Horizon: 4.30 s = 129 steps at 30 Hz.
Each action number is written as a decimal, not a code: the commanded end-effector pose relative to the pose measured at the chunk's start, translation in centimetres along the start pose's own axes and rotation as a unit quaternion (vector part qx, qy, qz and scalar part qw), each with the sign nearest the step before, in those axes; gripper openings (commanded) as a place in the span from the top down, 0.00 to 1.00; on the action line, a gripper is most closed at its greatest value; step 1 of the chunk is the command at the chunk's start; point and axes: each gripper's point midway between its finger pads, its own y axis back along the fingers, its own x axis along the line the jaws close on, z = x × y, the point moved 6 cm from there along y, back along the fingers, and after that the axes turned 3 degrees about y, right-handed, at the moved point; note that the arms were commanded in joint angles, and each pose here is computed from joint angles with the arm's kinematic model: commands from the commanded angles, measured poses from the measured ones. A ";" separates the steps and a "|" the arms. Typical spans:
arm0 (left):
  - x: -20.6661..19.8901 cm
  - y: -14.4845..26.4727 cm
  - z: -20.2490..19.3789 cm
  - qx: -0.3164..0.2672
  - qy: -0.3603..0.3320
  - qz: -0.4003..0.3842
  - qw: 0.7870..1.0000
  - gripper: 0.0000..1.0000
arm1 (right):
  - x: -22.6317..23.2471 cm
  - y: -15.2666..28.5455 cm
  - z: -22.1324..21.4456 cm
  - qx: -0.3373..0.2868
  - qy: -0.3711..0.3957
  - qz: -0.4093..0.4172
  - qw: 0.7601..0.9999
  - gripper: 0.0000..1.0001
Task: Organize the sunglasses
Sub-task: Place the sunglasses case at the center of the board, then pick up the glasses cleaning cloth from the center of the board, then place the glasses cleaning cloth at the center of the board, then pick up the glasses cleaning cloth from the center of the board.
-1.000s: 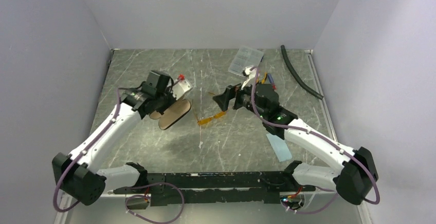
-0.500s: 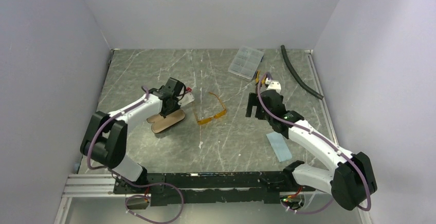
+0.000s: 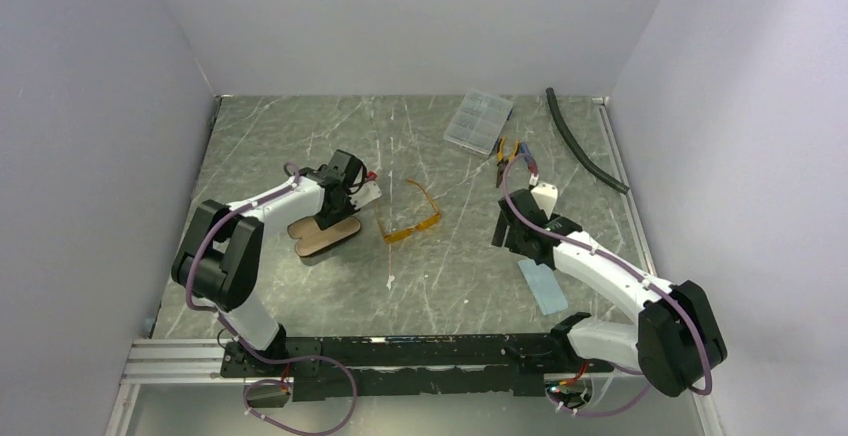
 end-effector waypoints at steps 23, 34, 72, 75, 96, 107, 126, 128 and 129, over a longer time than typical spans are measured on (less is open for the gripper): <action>1.7 9.0 0.5 -0.107 0.050 -0.019 0.993 0.19 | -2.4 -1.8 -5.5 0.087 -0.063 -0.081 0.991 0.73; 1.4 11.4 -0.3 -0.128 0.058 -0.029 0.990 0.18 | -0.4 -1.4 -6.4 0.114 -0.052 0.028 0.992 0.99; -6.4 16.5 -0.4 -0.310 -0.086 -0.293 0.900 0.14 | 15.5 13.4 -10.7 0.085 0.287 0.491 0.818 0.37; -8.1 16.2 0.4 -0.310 -0.116 -0.323 0.887 0.18 | 12.6 13.0 -8.4 0.036 0.223 0.418 0.880 0.34; -22.7 11.6 4.9 -0.326 -0.348 -0.376 0.795 0.41 | 5.0 11.5 -2.9 -0.025 0.172 0.307 0.936 0.13; -24.0 8.8 4.6 -0.320 -0.342 -0.371 0.802 0.48 | 4.3 13.6 -1.1 -0.092 0.178 0.358 0.912 0.05; -24.8 7.4 3.7 -0.275 -0.359 -0.370 0.812 0.58 | 5.1 14.6 0.3 -0.105 0.215 0.388 0.890 0.00; -25.3 7.1 3.4 -0.266 -0.378 -0.361 0.810 0.58 | 5.2 14.4 0.4 -0.094 0.211 0.389 0.892 0.00; -25.4 6.9 3.3 -0.260 -0.385 -0.355 0.811 0.58 | 5.0 14.0 0.6 -0.090 0.202 0.378 0.899 0.01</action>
